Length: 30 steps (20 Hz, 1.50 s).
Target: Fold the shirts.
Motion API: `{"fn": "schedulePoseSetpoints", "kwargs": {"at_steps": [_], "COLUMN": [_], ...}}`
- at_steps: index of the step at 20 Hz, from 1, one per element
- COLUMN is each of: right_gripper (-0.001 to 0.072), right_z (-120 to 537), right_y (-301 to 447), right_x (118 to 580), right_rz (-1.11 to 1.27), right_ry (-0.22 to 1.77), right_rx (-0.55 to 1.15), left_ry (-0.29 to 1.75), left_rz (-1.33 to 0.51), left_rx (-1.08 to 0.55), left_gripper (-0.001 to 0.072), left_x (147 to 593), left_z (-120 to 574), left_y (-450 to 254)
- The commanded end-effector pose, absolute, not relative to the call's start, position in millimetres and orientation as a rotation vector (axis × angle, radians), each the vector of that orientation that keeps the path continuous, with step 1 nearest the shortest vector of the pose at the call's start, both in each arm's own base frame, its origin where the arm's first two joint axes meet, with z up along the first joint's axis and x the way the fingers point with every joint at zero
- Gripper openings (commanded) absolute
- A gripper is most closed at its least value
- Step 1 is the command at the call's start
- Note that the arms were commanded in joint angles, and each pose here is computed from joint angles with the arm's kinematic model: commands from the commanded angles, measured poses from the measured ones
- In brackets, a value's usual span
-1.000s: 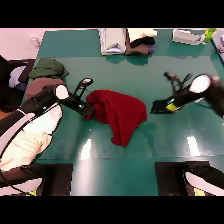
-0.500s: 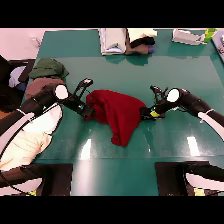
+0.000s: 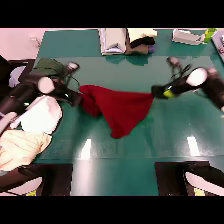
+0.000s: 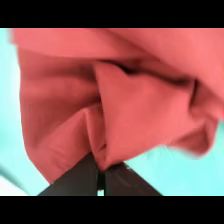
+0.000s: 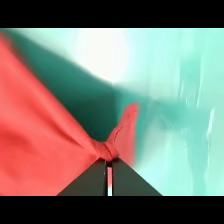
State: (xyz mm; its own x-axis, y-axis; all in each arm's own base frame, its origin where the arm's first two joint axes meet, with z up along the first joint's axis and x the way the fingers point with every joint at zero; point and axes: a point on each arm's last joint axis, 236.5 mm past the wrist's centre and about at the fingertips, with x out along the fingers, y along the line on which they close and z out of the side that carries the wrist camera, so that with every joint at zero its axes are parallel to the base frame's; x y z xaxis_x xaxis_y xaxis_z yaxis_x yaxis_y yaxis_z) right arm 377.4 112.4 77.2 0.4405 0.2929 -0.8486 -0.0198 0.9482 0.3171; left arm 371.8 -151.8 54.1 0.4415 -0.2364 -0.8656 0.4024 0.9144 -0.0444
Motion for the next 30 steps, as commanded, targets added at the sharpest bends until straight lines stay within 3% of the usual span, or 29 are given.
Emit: {"fn": "schedulePoseSetpoints", "kwargs": {"at_steps": [1,6,8,11,15,19,22,23,24,25,27,30], "right_gripper": [0.0016,0.0016,0.0016,0.0015,0.0015,0.0015,0.0015,0.0015,0.0015,0.0015,0.0016,0.0015], "right_z": [207.8,358.1,380.1,336.0,202.0,85.0,45.6,41.0,39.6,40.1,39.9,39.8], "right_y": [71.4,53.0,56.5,80.6,112.1,123.6,119.5,119.1,119.3,119.7,119.7,119.6], "right_x": [379.4,327.5,307.6,297.3,295.4,279.6,260.7,258.2,257.4,257.8,257.5,257.3], "right_rz": [0.165,0.175,0.195,0.264,0.318,0.316,0.285,0.283,0.283,0.284,0.285,0.284], "right_ry": [0.804,0.447,0.395,0.521,0.833,1.038,1.146,1.158,1.162,1.160,1.162,1.163], "right_rx": [0.243,0.208,0.204,0.182,0.156,0.143,0.159,0.159,0.161,0.163,0.162,0.162], "left_ry": [0.799,0.407,0.366,0.498,0.834,1.124,1.299,1.335,1.354,1.363,1.344,1.147], "left_rz": [-0.305,-0.310,-0.357,-0.440,-0.450,-0.452,-0.458,-0.466,-0.468,-0.471,-0.479,-0.514], "left_rx": [0.149,0.097,0.050,0.019,0.075,0.134,0.152,0.158,0.159,0.161,0.154,0.087], "left_gripper": [0.0027,0.0027,0.0027,0.0027,0.0027,0.0027,0.0030,0.0223,0.0517,0.0555,0.0556,0.0556], "left_x": [392.9,364.6,350.4,352.2,357.5,323.1,283.8,275.0,270.9,268.8,275.1,317.5], "left_z": [152.4,323.9,346.2,295.7,147.0,19.1,-19.2,-22.2,-22.8,-22.0,-6.1,61.2], "left_y": [-118.7,-111.2,-120.3,-143.3,-147.6,-135.7,-125.6,-124.0,-123.4,-123.1,-127.0,-151.9]}}
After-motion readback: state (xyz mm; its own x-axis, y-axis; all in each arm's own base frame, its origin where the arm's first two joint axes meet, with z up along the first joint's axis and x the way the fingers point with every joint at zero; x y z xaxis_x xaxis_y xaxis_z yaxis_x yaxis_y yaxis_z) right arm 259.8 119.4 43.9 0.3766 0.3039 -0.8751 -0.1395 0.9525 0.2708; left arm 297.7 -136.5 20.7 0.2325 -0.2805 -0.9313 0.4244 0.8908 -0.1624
